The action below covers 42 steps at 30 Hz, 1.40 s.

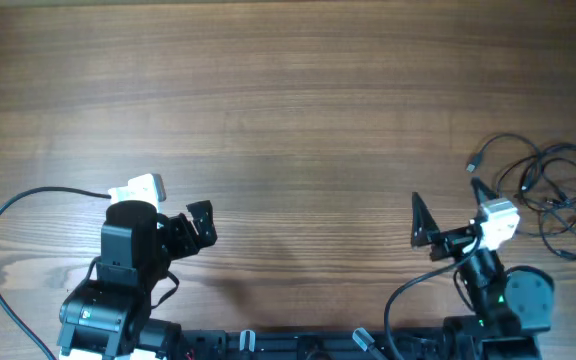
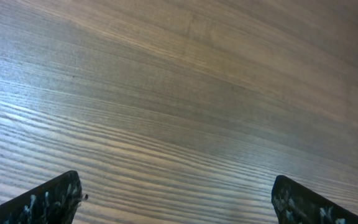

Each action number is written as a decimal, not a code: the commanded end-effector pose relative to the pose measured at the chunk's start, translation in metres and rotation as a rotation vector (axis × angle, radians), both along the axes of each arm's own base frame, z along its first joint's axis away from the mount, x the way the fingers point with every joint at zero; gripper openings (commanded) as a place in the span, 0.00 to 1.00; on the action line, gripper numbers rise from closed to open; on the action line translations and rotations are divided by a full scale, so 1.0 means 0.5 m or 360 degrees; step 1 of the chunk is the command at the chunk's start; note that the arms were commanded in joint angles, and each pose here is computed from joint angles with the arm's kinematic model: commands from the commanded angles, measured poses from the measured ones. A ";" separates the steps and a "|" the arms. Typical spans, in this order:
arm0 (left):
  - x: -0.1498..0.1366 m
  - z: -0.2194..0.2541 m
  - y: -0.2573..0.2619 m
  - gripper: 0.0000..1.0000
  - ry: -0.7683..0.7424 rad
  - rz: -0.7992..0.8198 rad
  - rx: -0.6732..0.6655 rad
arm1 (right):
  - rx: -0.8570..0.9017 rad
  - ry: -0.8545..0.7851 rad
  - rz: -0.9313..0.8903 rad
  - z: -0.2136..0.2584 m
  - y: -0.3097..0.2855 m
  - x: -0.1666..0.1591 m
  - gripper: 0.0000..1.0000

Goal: Untangle cables

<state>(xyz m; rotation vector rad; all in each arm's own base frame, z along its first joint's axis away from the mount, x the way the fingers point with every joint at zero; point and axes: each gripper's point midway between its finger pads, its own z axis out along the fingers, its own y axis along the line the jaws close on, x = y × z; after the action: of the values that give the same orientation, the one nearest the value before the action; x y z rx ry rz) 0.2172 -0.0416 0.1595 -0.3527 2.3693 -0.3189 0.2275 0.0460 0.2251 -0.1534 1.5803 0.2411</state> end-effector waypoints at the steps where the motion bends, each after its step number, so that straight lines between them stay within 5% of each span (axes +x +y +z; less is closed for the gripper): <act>1: 0.000 -0.002 0.003 1.00 -0.0001 0.0021 0.0005 | 0.0009 -0.0202 -0.0015 0.013 -0.002 0.007 1.00; 8: 0.000 -0.002 0.003 1.00 -0.0001 0.0021 0.0005 | 0.0060 -0.0559 -0.0094 0.063 -0.015 0.003 1.00; 17: 0.000 -0.002 0.003 1.00 -0.0001 0.0021 0.0005 | -0.0116 -0.0057 -0.0113 -0.097 -0.016 0.032 1.00; 42: 0.000 -0.002 0.003 1.00 -0.0001 0.0021 0.0005 | -0.0122 -0.0052 -0.0125 -0.099 -0.019 0.033 1.00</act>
<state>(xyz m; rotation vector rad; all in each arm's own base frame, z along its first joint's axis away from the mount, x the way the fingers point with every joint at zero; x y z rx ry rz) 0.2171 -0.0416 0.1595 -0.3527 2.3696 -0.3188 0.2442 0.0384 0.1729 -0.1534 1.5743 0.1376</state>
